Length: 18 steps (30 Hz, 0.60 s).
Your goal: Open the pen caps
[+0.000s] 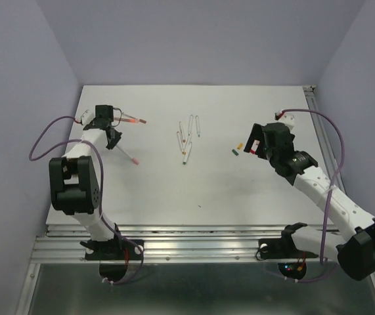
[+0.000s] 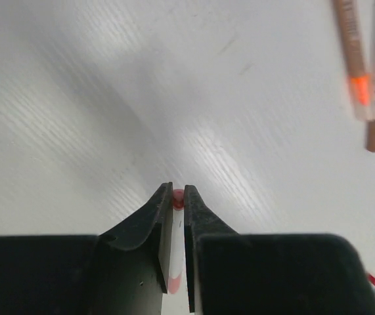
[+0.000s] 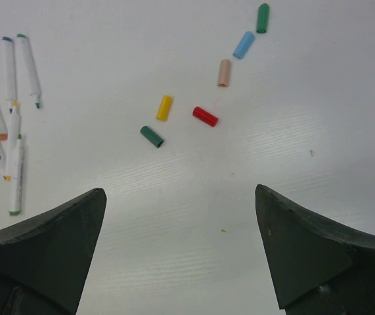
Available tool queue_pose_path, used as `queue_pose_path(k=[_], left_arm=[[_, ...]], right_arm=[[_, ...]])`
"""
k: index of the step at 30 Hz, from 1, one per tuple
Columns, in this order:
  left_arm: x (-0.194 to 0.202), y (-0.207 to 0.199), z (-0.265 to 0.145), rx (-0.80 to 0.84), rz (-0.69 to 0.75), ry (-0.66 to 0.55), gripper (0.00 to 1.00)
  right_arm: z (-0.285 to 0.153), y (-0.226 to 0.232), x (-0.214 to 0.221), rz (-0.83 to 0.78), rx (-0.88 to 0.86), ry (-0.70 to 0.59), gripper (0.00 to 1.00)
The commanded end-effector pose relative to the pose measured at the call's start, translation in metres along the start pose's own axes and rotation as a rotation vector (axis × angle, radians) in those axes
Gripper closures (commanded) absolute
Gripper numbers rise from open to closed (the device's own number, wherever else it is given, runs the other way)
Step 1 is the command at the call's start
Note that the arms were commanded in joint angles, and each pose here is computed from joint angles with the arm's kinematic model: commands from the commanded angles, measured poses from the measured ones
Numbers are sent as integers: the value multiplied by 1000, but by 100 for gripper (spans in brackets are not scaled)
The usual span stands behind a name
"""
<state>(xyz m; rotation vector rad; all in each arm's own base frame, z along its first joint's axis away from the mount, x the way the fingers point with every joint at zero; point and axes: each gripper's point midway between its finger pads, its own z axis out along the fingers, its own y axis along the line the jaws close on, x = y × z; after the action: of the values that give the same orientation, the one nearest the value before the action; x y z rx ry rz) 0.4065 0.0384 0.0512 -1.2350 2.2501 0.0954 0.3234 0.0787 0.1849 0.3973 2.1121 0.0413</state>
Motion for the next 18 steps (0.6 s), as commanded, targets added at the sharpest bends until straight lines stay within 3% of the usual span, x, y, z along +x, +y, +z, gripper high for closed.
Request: queue_pose_path(k=[1,6,14,18], left_arm=[[-25,-55,-83,344,26,-159,100],[-11,-79,-142,510,69,-201,100],[40,-131,-233,836,156,-147,100],[44,-136,-234,816,173,-168,100]], right_arm=[[-10,34,-7,-28,-219,-28,0],[-23,60,-5,-65,-393,-10,0],[-60,115,20,-162,-783,81,0],[-60,117,19,-150,-785,77,0]])
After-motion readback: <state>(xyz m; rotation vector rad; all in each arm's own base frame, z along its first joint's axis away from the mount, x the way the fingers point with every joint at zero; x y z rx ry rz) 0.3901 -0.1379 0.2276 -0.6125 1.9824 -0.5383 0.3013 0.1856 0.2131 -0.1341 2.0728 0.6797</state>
